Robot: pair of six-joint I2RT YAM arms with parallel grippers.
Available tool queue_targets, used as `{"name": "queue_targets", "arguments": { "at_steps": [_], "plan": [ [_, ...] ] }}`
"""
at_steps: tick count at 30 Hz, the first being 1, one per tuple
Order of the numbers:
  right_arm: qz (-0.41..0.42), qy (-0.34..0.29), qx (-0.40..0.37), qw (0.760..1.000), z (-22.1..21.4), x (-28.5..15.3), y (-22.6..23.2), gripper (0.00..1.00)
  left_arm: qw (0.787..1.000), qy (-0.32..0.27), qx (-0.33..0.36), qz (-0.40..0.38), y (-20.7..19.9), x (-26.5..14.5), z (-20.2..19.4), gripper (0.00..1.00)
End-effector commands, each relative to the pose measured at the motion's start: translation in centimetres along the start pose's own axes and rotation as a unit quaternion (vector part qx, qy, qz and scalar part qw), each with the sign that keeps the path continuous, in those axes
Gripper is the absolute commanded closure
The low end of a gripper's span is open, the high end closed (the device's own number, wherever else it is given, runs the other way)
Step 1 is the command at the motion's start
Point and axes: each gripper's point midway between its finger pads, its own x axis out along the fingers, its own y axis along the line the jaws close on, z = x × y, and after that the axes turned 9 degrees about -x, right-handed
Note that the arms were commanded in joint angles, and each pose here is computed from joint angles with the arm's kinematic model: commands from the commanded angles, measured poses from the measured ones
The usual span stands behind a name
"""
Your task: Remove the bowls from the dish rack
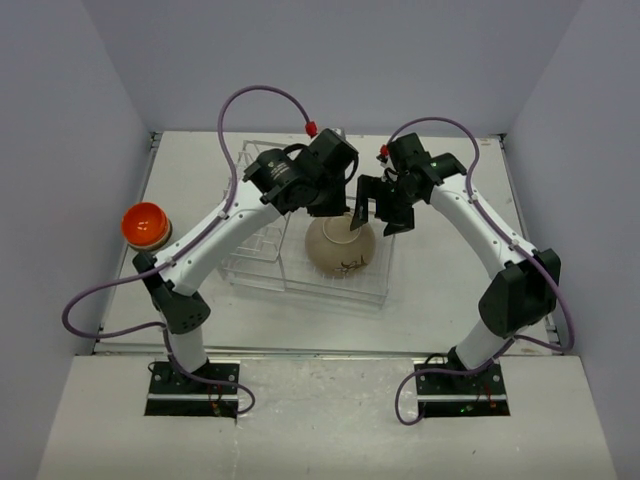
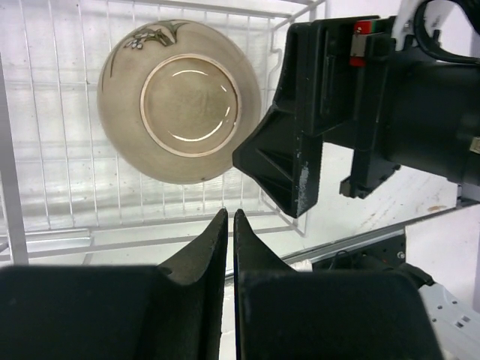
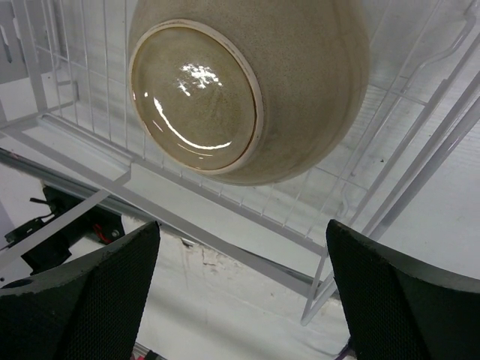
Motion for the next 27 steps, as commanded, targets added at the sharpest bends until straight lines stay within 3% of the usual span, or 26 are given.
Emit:
{"name": "queue_targets", "arguments": {
  "at_steps": [1,5,12,27],
  "plan": [
    [-0.014,-0.002,-0.001,1.000,0.3,0.3,-0.6,0.08,0.999,-0.004,0.012,0.038,1.3,1.4,-0.1,0.94],
    [-0.018,-0.008,0.000,1.000,0.6,0.0,-0.6,0.01,0.999,0.005,0.022,0.048,1.6,2.8,-0.8,0.92],
    [-0.023,0.005,0.004,1.000,0.1,1.0,-1.1,0.01,0.996,0.008,0.023,0.081,3.0,5.0,-0.9,0.87],
    [-0.024,0.026,0.010,0.999,0.6,2.9,-1.3,0.01,0.988,0.029,0.041,0.146,6.5,8.6,-1.4,0.87]
  ]
}}
